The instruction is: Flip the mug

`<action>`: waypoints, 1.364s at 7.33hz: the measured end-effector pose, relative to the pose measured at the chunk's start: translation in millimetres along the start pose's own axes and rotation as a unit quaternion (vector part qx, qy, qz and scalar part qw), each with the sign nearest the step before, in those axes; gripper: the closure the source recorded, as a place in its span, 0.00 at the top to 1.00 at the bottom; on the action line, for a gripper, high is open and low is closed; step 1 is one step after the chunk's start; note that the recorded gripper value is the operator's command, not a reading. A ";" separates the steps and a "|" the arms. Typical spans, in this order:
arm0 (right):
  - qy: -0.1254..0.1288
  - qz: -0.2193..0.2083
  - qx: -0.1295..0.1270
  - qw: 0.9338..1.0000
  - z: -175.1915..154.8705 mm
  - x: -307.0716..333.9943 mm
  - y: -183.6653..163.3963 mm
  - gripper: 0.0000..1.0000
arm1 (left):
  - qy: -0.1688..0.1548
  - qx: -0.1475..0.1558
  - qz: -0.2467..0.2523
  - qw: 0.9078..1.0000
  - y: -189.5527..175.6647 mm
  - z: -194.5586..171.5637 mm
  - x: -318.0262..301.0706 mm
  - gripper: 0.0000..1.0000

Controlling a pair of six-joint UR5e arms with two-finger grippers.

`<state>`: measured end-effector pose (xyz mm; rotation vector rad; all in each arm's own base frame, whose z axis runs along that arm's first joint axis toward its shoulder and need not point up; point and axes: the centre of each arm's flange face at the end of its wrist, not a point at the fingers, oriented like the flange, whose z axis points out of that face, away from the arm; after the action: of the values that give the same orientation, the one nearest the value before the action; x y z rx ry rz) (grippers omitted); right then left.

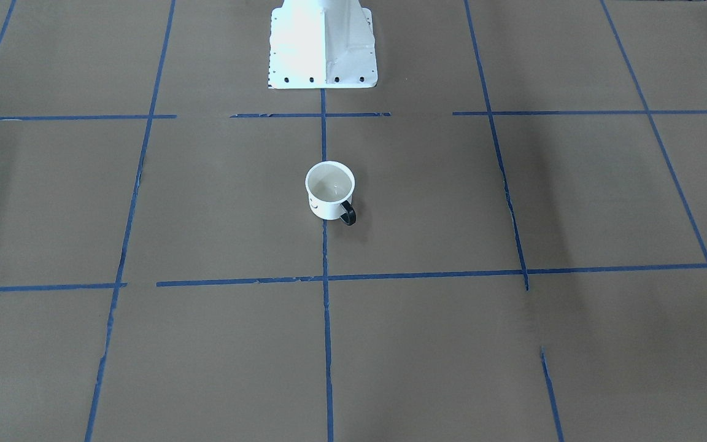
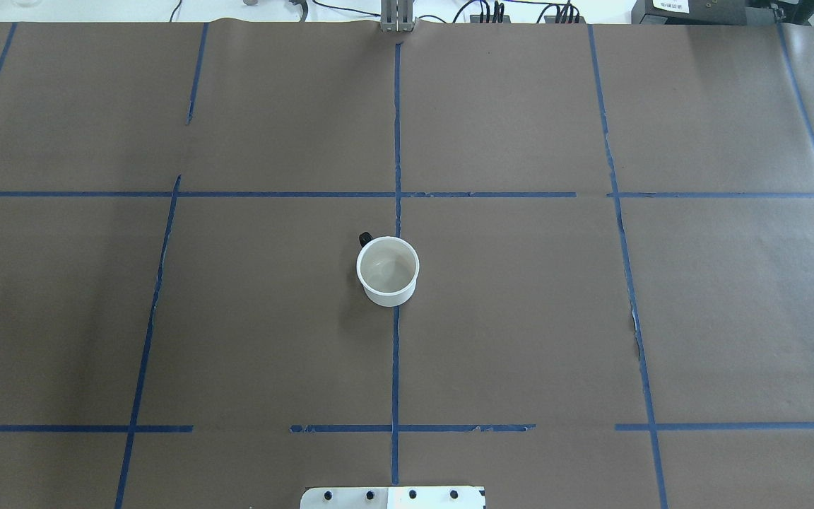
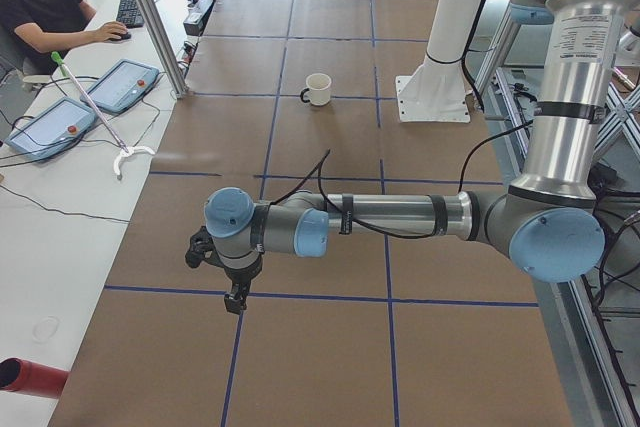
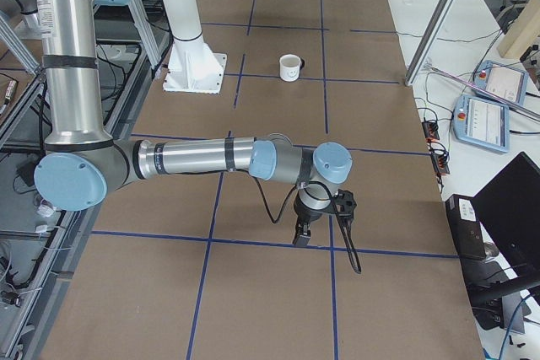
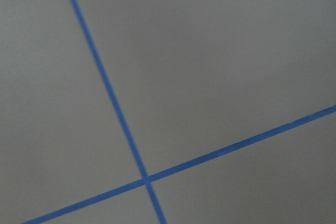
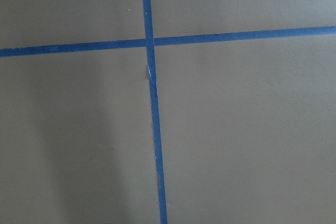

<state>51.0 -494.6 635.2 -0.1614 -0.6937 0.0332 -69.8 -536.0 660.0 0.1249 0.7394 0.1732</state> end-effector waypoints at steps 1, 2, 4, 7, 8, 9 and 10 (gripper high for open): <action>0.000 0.000 0.000 1.000 0.0 0.0 0.0 1.00 | 0.002 -0.011 -0.014 1.000 6.4 3.1 -3.9 1.00; 0.000 0.000 0.000 1.000 0.0 0.0 0.0 1.00 | 0.003 -0.018 -0.026 1.000 11.8 6.3 -6.3 1.00; 0.000 0.000 0.000 1.000 0.0 0.0 0.0 1.00 | 0.005 -0.027 -0.057 0.998 19.0 10.4 -8.5 1.00; 0.000 0.000 0.000 1.000 -0.2 -0.2 -0.2 1.00 | 0.005 -0.033 -0.073 0.997 20.4 11.8 -8.5 1.00; 0.000 0.000 0.000 1.000 -0.1 -0.1 -0.1 1.00 | 0.005 -0.033 -0.074 0.997 20.7 12.2 -8.7 1.00; 0.000 0.000 0.000 1.000 0.0 0.0 0.0 1.00 | 0.005 -0.033 -0.074 0.997 20.6 12.0 -8.5 1.00; 0.000 0.000 0.000 1.000 -0.1 -0.1 -0.1 1.00 | 0.005 -0.033 -0.073 0.997 19.9 11.4 -8.0 1.00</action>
<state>51.0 -494.7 635.1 -0.1612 -0.6938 0.0331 -70.1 -518.7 677.1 0.0073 0.7493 0.0585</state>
